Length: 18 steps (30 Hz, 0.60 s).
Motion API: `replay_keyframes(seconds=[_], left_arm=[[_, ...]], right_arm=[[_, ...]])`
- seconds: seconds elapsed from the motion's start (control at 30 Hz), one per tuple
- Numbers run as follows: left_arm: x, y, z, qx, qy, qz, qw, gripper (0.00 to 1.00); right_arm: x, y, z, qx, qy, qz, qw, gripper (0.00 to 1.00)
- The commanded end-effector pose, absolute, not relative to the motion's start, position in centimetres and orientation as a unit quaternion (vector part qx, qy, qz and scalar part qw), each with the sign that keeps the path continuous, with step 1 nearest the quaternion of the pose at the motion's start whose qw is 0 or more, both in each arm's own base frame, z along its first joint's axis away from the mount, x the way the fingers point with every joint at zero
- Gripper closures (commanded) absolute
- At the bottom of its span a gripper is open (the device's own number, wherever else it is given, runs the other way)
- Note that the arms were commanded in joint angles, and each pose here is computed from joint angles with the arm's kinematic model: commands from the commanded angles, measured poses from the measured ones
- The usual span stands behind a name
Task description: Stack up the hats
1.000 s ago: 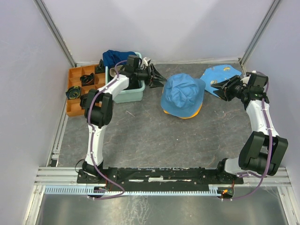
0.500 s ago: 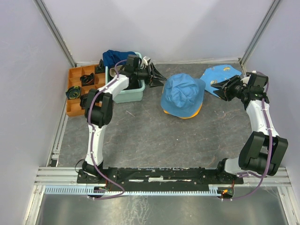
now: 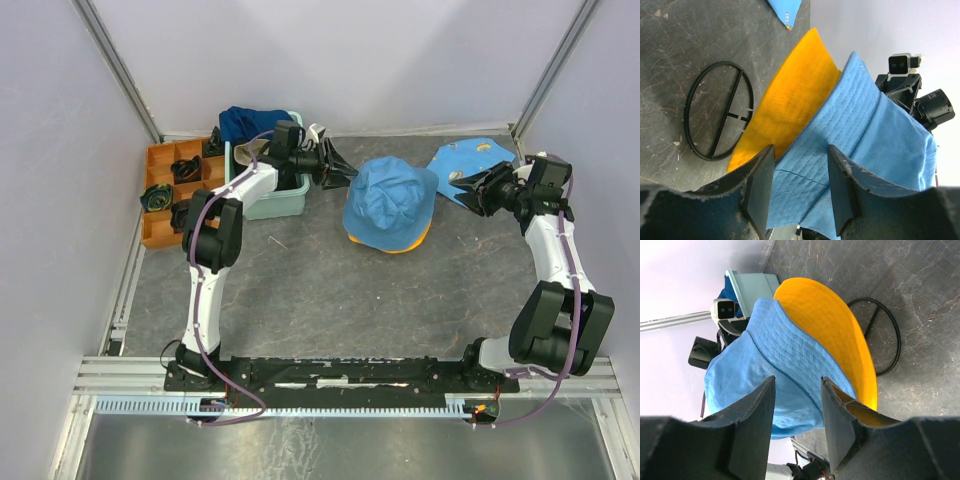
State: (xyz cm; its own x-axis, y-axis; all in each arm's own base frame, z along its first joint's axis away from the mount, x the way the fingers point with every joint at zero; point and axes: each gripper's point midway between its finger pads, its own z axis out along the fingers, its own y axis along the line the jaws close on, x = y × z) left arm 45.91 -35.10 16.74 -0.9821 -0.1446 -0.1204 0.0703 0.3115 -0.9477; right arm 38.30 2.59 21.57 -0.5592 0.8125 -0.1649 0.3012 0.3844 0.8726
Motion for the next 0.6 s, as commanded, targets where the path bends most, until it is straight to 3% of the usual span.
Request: replay_keyframes(seconds=[0.0,0.17,0.43,0.57], left_arm=[[44.5,-35.9,18.6,0.0,0.786,-0.612,0.084,0.5],[43.9,-35.7,17.6,-0.006,0.789,-0.609,0.077,0.61],[44.2,-36.0,17.7,-0.025,0.783,-0.616,0.084,0.96],[44.2,-35.8,17.8,-0.029,0.783,-0.615,0.089,0.97]], right_arm=[[38.2,2.5,23.1,0.346,0.768,0.43,0.327,0.5],[38.3,2.6,23.1,0.348,0.765,0.433,0.326,0.5],[37.6,2.9,22.6,0.348,0.765,0.438,0.32,0.5],[37.0,3.2,22.0,0.35,0.764,0.44,0.315,0.5]])
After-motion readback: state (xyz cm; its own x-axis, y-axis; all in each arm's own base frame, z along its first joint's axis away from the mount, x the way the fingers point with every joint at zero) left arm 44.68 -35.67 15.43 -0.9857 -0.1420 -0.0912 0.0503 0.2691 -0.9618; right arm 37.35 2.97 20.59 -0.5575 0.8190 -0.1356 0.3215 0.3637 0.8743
